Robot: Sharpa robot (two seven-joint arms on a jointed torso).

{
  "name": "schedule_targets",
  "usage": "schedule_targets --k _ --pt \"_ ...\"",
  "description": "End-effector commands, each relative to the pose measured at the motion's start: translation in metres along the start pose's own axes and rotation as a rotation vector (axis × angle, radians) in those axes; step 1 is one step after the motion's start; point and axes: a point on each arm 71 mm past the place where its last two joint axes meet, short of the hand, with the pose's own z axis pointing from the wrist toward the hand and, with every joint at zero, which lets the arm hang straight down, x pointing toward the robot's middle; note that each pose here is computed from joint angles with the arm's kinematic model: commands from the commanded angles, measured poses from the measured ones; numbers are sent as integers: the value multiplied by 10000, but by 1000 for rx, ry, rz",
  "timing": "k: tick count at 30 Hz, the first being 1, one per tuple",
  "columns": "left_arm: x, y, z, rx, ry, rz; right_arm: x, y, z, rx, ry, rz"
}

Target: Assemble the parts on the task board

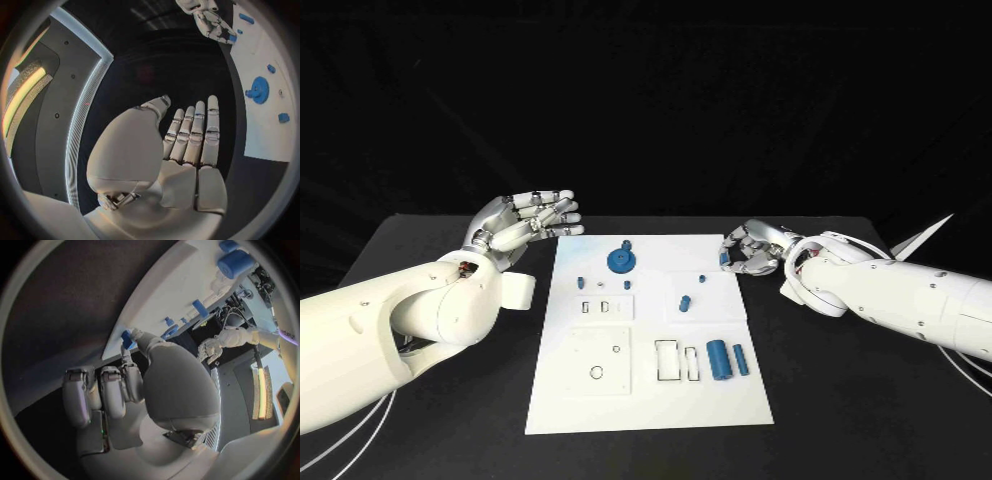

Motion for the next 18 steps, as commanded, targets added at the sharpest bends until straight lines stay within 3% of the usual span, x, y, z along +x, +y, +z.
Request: schedule_targets --k 1,18 --pt "16 -4 5 2 5 -2 10 -1 1 1 3 -1" --pt "8 -3 4 1 3 -1 -25 29 -3 3 -63 -3"
